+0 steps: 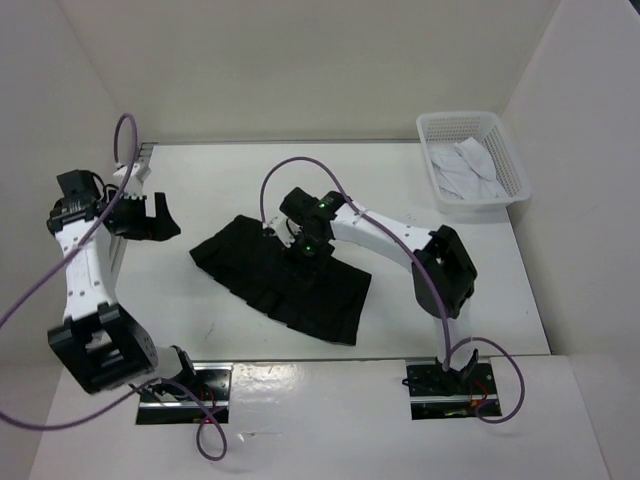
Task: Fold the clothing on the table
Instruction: Fold the skirt
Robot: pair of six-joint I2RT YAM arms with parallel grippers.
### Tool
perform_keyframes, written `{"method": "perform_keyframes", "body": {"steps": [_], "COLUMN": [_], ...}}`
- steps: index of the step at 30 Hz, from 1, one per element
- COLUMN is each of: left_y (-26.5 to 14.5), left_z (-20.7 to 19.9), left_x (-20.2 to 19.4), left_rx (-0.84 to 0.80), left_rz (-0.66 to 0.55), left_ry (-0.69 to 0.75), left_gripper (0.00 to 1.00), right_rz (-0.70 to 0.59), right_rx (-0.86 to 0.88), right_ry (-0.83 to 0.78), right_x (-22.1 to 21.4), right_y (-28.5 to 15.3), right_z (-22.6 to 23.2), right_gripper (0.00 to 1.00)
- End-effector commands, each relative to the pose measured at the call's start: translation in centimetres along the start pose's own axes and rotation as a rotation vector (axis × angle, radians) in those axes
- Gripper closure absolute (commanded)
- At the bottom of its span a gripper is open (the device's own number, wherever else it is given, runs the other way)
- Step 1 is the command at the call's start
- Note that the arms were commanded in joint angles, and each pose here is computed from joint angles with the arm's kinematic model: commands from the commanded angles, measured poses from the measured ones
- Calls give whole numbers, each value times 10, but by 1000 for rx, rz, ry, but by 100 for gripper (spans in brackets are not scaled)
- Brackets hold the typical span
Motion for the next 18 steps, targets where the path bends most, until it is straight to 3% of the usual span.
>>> {"method": "perform_keyframes", "body": {"steps": [1, 4, 11, 18], "left_y": [-22, -33, -46, -59], "left_z": [-12, -24, -34, -40], "left_x": [4, -7, -25, -32], "left_rx": [153, 246, 402, 504], "left_rz": [-86, -90, -99, -139], "left_ry": [-64, -65, -135, -123], "left_gripper": [0, 0, 0, 0], "right_rz": [-170, -198, -211, -182], "right_rx": [-26, -35, 13, -14], "right_ry": [117, 209, 367, 547], "right_x": [43, 60, 73, 46], "right_y": [-3, 4, 14, 30], "right_z": [9, 10, 17, 14], "right_gripper": [10, 3, 3, 1]}}
Point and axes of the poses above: each gripper's point midway between its finger pads, its own y axis out along the fingers, its own z axis along the line the jaws close on, x = y × z, the point moved 9 cm from there along -y, back along the fingers, and after that the axes turned 14 degrees about y, right-handed, at the moved point
